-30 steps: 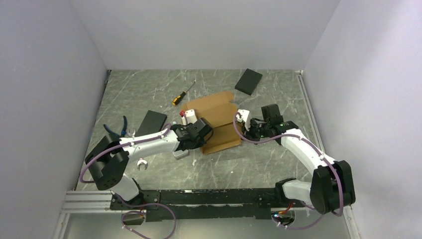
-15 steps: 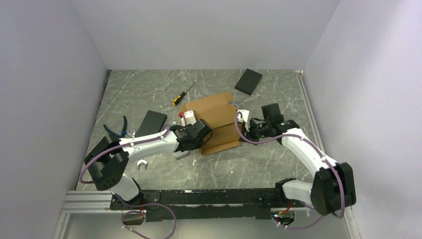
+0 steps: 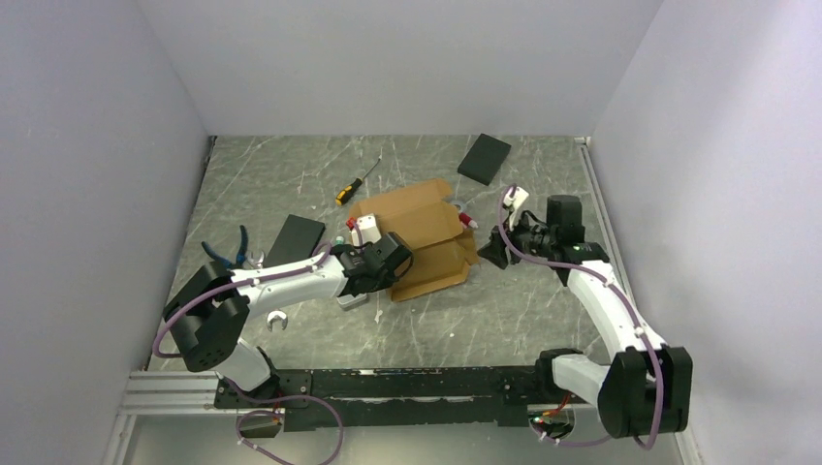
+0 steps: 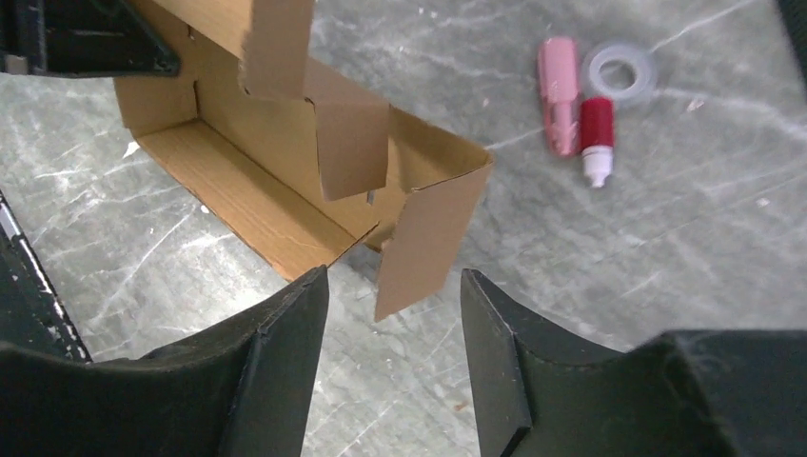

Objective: Fold the paper box

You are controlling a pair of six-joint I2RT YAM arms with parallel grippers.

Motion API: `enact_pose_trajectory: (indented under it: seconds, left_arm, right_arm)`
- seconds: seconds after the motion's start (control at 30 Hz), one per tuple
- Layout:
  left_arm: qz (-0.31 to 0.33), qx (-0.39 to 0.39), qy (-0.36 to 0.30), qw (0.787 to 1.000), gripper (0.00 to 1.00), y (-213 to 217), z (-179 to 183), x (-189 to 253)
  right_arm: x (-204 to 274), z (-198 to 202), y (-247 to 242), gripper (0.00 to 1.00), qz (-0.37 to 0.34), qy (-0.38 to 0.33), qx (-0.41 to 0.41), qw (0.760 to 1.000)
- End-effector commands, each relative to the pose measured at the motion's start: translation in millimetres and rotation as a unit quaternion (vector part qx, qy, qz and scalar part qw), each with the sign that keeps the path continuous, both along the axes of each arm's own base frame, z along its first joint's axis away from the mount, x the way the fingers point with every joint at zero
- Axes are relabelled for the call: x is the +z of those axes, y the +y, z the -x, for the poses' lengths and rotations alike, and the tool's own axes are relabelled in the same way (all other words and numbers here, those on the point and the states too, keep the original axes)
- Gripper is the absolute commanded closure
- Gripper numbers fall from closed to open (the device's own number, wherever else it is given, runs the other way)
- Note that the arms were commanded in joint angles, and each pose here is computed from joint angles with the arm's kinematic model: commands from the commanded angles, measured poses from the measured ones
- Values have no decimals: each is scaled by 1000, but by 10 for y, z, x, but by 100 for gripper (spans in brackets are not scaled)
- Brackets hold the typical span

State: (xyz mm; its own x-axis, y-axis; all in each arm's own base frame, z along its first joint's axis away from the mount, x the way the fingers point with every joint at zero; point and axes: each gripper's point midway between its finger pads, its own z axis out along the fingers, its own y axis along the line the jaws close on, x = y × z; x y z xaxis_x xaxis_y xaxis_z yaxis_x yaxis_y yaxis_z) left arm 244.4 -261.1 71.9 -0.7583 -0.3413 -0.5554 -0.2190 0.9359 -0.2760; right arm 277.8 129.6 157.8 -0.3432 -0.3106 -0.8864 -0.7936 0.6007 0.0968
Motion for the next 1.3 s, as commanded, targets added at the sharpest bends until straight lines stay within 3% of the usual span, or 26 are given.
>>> enact_pose_trajectory:
  seconds: [0.0, 0.2, 0.27, 0.47, 0.87, 1.27]
  left_arm:
    - [16, 12, -20, 1000, 100, -44, -60, 116]
    - [18, 13, -19, 1000, 100, -55, -60, 112]
    - [18, 13, -18, 1000, 100, -55, -60, 107]
    - [10, 32, -11, 999, 100, 2, -45, 81]
    - [4, 70, -13, 997, 100, 68, -79, 99]
    - [9, 76, -20, 997, 100, 78, -127, 126]
  right_arm:
    - [-86, -160, 96, 41, -3, 14, -45, 999]
    - [-274, -292, 77, 46, 34, 30, -89, 995]
    - [-307, -302, 96, 55, 44, 27, -92, 994]
    - [-345, -339, 119, 100, 59, 28, -99, 993]
    - [14, -108, 248, 100, -14, 18, -44, 999]
    - [91, 20, 361, 100, -38, 22, -1, 999]
